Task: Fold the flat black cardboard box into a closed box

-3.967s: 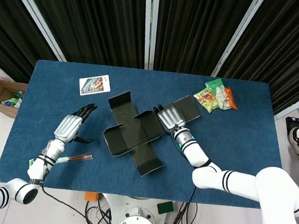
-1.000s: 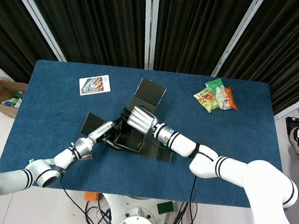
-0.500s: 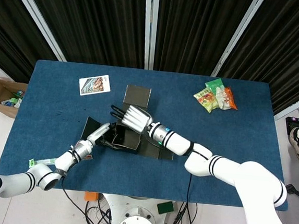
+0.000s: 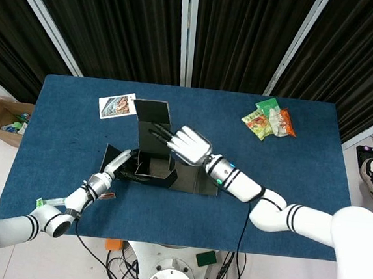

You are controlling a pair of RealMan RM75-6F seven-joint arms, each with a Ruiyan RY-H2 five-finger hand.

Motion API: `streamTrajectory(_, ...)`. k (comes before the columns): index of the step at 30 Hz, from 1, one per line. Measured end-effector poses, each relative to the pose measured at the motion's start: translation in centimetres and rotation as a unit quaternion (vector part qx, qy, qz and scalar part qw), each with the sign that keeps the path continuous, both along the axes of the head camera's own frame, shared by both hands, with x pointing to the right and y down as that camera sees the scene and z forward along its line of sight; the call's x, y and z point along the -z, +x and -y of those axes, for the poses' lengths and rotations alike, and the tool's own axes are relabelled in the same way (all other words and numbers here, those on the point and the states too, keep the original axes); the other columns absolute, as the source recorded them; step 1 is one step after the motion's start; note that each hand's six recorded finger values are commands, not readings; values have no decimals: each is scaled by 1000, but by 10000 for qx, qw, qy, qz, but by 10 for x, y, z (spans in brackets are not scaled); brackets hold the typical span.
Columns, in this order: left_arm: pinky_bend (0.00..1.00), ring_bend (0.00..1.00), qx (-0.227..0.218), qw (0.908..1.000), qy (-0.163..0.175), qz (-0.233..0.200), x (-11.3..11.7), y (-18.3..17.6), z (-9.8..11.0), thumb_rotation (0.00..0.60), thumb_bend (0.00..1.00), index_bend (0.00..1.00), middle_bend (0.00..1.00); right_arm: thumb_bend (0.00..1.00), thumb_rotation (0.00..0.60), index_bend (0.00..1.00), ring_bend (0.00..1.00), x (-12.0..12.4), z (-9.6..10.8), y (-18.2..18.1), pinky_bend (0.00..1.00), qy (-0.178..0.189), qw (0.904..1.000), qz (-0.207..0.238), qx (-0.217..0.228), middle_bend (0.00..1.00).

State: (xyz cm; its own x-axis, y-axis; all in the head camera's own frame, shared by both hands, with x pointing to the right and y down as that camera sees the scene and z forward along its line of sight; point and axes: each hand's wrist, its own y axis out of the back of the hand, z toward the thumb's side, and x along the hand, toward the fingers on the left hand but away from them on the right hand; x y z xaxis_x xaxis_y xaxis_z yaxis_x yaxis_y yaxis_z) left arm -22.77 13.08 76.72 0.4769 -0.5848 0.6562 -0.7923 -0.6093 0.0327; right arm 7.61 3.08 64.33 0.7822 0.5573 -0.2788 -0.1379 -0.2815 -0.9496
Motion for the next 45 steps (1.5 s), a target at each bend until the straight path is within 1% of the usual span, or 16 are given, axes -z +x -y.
streamTrajectory(5, 913, 697, 197, 9997, -150, -37, 1, -7, 2, 600, 12, 309, 357, 75, 600, 0, 660, 4, 4, 48, 1000, -242, 9973, 241, -643, 0)
streamTrajectory(10, 915, 697, 411, 9986, -269, -178, 4, -10, 5, 600, 12, 307, 356, 87, 600, 0, 667, 2, 2, 75, 1000, -392, 9941, 354, -952, 1)
streamTrajectory(13, 924, 697, 686, 9962, -379, -371, 8, -12, 10, 600, 13, 307, 354, 95, 600, 0, 676, 7, 1, 89, 1000, -441, 9902, 614, -1175, 12)
streamTrajectory(15, 928, 697, 900, 9935, -454, -523, 12, -15, 14, 600, 12, 306, 351, 98, 600, 0, 680, 11, 0, 101, 1000, -487, 9853, 882, -1377, 22)
streamTrajectory(18, 929, 696, 1291, 9865, -580, -824, 20, -19, 23, 600, 12, 305, 347, 97, 600, 0, 683, 19, -1, 122, 1000, -535, 9751, 1315, -1701, 33)
streamTrajectory(21, 929, 696, 1681, 9762, -706, -1173, 29, -23, 32, 600, 12, 301, 344, 99, 600, 0, 684, 27, -3, 140, 1000, -550, 9625, 1762, -1987, 43)
streamTrajectory(24, 929, 696, 2040, 9629, -846, -1551, 39, -26, 40, 600, 12, 298, 342, 97, 600, 0, 684, 31, -3, 154, 1000, -563, 9501, 2146, -2193, 50)
streamTrajectory(26, 929, 696, 2224, 9536, -936, -1799, 47, -27, 44, 600, 12, 297, 342, 96, 600, 0, 684, 28, -3, 157, 1000, -563, 9454, 2268, -2271, 48)
streamTrajectory(28, 929, 695, 2295, 9467, -1019, -2016, 55, -24, 47, 600, 12, 297, 342, 89, 600, 0, 684, 24, -4, 154, 1000, -545, 9442, 2307, -2286, 39)
streamTrajectory(31, 929, 696, 2229, 9422, -1128, -2232, 64, -16, 46, 600, 12, 297, 342, 79, 600, 0, 684, 18, -4, 140, 1000, -483, 9427, 2390, -2276, 14)
streamTrajectory(35, 929, 696, 2125, 9366, -1297, -2464, 71, -3, 43, 600, 12, 296, 341, 78, 600, 0, 684, 11, -1, 105, 1000, -314, 9418, 2510, -2216, 0)
streamTrajectory(37, 929, 696, 2032, 9353, -1375, -2549, 75, 3, 41, 600, 12, 296, 340, 78, 600, 0, 684, 9, 1, 89, 1000, -236, 9408, 2582, -2183, 0)
streamTrajectory(39, 929, 696, 1924, 9368, -1400, -2564, 77, 7, 40, 600, 12, 294, 335, 77, 600, 0, 684, 9, 3, 71, 1000, -156, 9384, 2701, -2151, 0)
streamTrajectory(43, 929, 695, 1633, 9454, -1355, -2475, 78, 10, 36, 600, 13, 293, 327, 76, 600, 0, 684, 15, 9, 42, 1000, 20, 9331, 2955, -2050, 0)
streamTrajectory(45, 929, 695, 1511, 9498, -1303, -2410, 77, 9, 34, 600, 12, 294, 326, 71, 600, 0, 684, 21, 10, 35, 1000, 127, 9336, 3002, -1952, 0)
